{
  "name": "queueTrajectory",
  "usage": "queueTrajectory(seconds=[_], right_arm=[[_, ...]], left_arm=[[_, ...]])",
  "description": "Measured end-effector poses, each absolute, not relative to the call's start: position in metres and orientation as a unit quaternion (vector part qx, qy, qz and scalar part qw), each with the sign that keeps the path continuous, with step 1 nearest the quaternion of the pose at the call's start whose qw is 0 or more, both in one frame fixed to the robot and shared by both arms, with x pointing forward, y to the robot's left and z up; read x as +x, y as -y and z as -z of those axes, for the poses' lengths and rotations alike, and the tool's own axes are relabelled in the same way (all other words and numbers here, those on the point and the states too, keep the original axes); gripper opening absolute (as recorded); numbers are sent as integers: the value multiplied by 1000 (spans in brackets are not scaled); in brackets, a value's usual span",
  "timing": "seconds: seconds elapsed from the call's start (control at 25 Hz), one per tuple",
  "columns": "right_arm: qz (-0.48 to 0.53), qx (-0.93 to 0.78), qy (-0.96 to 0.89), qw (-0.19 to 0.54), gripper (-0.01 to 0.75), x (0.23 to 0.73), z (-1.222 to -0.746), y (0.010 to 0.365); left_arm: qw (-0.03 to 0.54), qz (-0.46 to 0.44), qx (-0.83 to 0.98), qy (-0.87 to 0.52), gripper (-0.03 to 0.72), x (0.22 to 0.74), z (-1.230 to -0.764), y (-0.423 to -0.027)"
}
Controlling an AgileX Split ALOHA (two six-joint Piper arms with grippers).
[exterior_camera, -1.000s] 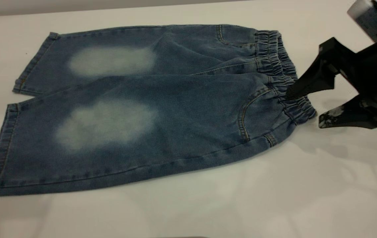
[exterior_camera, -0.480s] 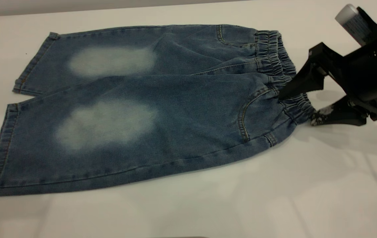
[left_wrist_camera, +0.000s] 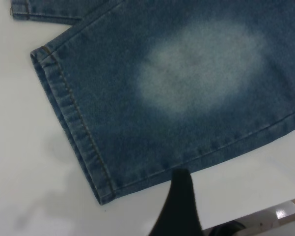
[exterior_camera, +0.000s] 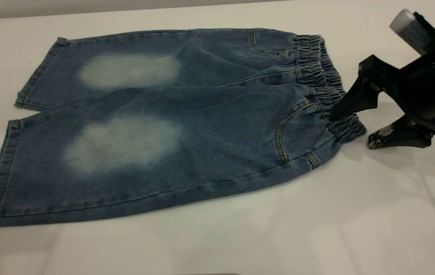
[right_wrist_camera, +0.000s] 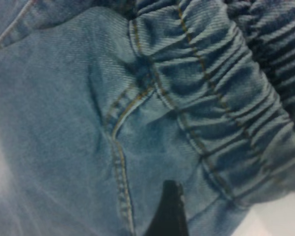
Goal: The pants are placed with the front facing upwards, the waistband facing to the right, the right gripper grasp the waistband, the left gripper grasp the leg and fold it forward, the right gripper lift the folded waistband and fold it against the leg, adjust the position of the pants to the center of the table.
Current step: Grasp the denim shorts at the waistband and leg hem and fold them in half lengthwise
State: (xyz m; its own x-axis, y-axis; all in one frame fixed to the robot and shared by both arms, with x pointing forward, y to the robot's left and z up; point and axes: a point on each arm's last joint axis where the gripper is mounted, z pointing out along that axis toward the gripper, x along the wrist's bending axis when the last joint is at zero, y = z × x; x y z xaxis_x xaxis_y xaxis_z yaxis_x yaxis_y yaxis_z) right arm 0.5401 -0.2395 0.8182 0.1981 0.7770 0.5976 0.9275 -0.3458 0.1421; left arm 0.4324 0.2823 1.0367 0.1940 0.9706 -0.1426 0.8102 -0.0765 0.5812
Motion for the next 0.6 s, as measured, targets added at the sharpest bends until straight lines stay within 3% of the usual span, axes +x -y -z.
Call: queueTrajectory(seconds=[0.4, 0.6], right_arm=[[329, -736, 577, 129, 563, 549, -812, 235], [345, -720, 590, 123, 519, 551, -813, 240]], left_arm=[[281, -143, 720, -619, 566, 432, -1037, -282], [280, -140, 721, -619, 566, 432, -1036, -282]])
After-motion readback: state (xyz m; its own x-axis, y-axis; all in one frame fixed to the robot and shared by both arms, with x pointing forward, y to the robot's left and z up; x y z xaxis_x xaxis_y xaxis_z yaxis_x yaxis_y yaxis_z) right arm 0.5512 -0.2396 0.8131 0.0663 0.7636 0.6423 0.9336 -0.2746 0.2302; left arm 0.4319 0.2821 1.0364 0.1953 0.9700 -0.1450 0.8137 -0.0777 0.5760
